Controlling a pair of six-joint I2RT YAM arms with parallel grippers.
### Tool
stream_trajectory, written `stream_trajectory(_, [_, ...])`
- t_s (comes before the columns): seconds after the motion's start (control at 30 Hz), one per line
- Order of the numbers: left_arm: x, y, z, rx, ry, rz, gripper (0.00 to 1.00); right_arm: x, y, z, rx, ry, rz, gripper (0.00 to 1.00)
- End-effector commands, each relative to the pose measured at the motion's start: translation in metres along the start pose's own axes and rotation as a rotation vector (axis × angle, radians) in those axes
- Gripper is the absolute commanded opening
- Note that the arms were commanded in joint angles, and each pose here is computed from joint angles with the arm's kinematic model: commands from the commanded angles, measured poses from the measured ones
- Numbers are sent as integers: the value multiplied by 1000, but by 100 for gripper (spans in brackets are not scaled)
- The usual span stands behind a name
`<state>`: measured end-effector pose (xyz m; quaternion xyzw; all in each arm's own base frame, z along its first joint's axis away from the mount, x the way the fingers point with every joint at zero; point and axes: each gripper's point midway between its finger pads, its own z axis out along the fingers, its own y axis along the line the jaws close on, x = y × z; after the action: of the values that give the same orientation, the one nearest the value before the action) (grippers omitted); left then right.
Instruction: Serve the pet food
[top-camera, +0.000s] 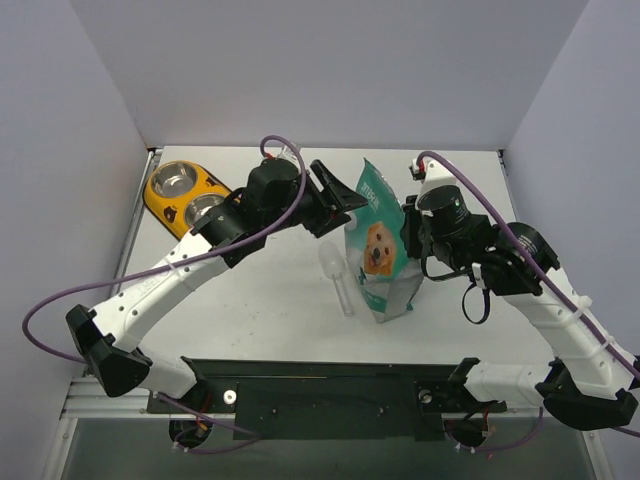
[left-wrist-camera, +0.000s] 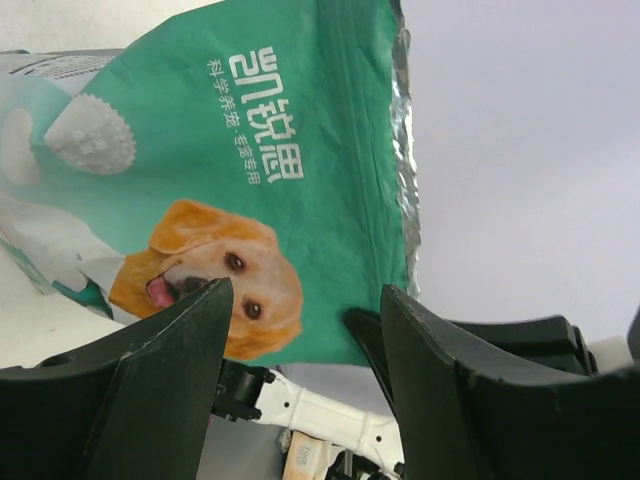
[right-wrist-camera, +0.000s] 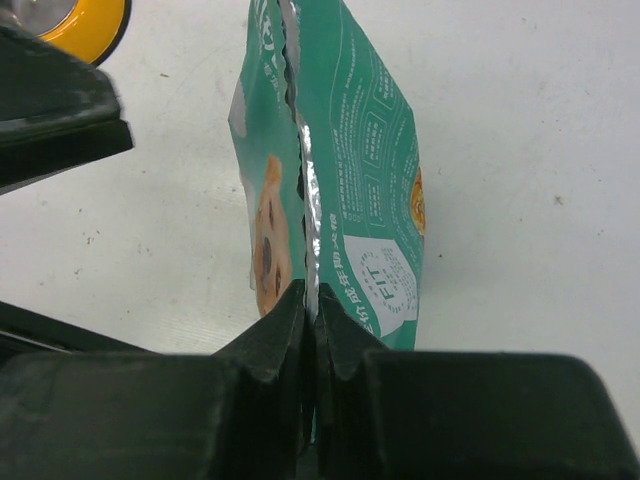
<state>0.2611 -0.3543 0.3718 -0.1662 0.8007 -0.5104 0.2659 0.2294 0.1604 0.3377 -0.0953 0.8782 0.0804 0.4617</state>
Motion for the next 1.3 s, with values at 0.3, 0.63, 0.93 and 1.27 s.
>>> stream_trajectory(0.3, [-1,-39,33,12,-44,32,70,-26,11,2,-162,-19,183,25])
stream_trajectory(0.63, [1,-41,26,-49,-86,126,80,-64,6,-4,-117,-80,244,35])
stream_trajectory(0.93, [-1,-39,25,-88,-121,189,70,-73,-9,4,-23,-95,183,15])
stream_trajectory(1.27, [7,-46,32,-69,-93,221,69,-65,-11,13,-7,-67,169,8])
